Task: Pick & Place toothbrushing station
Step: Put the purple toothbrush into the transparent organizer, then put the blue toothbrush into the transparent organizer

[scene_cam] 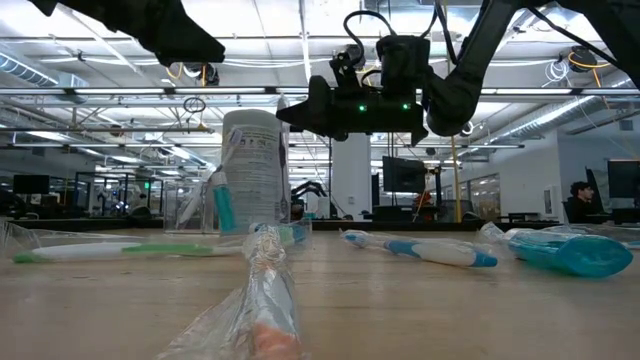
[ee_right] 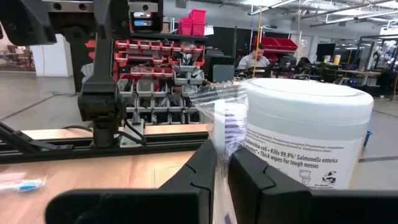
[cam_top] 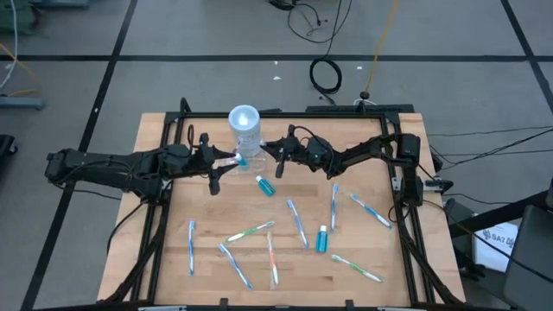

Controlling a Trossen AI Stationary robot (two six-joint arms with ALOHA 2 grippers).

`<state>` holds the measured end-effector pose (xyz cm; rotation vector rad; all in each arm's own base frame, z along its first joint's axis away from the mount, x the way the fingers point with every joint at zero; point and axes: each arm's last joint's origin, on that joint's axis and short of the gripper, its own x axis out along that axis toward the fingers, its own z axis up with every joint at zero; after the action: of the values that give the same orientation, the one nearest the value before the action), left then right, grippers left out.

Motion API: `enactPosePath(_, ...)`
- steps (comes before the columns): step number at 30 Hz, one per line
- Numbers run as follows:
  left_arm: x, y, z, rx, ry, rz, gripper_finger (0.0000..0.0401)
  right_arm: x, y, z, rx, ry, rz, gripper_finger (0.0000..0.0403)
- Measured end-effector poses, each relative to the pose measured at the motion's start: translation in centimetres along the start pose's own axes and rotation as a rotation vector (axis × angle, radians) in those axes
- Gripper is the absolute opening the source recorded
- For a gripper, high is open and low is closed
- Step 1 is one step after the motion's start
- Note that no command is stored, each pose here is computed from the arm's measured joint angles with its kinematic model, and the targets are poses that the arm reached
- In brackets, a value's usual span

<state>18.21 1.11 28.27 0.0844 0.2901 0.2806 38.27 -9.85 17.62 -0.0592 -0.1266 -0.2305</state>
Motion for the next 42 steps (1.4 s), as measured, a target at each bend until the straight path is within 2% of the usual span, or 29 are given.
enactPosePath(11,0.0,0.0,0.0,-0.002,0.0,0.0,0.0147,0.0,0.0,-0.3,0.003,0.03,0.002,0.0028)
enactPosePath(22,0.0,0.0,0.1,-0.004,-0.006,0.0,0.0147,-0.1,0.1,-1.1,-0.002,0.111,0.009,0.0128)
enactPosePath(26,0.0,0.0,0.1,-0.004,-0.006,0.0,0.0147,-0.1,-0.2,-0.6,-0.013,0.113,0.003,0.0164)
enactPosePath(31,0.0,0.0,-0.2,-0.079,0.023,-0.001,0.0147,-0.6,-0.9,1.0,-0.051,0.187,-0.009,0.0195)
enactPosePath(37,-0.2,-0.3,-1.7,-0.16,0.181,-0.066,0.0147,-2.1,-1.3,5.0,-0.082,0.275,-0.008,0.0213)
enactPosePath(42,-0.4,-0.4,-2.7,-0.324,0.298,-0.092,0.0147,-3.9,-1.3,8.4,-0.133,0.315,0.002,0.0215)
